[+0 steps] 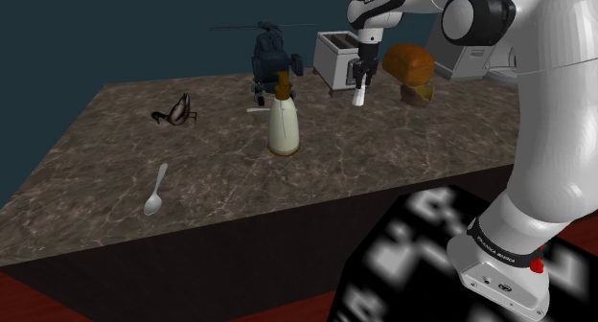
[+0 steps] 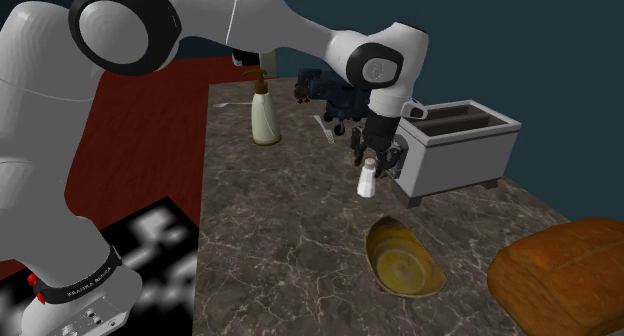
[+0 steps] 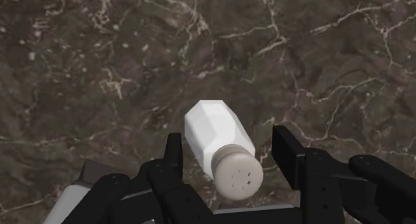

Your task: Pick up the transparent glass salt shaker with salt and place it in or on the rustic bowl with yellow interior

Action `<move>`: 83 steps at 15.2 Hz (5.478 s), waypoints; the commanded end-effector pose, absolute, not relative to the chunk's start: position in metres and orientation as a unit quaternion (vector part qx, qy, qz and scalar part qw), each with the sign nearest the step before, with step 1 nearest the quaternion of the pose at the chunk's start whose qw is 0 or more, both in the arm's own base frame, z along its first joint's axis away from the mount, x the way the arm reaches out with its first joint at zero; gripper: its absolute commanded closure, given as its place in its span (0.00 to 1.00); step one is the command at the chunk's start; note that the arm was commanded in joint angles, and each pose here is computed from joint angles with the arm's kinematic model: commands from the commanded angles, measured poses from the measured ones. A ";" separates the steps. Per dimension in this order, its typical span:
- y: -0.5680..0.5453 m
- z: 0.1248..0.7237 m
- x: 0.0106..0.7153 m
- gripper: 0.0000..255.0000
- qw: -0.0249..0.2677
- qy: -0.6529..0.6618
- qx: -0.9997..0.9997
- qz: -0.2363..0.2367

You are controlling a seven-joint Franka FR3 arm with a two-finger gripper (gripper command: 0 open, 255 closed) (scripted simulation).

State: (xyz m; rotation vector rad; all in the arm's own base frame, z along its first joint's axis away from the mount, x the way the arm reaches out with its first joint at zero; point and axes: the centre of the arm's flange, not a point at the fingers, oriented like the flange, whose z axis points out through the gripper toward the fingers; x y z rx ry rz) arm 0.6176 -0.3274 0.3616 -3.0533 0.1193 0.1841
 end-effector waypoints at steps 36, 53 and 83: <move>-0.327 0.504 0.618 1.00 0.040 0.039 -0.997 0.060; -0.433 0.555 0.520 1.00 0.040 0.039 -0.997 0.060; -0.517 0.463 0.443 1.00 0.040 0.039 -0.997 0.060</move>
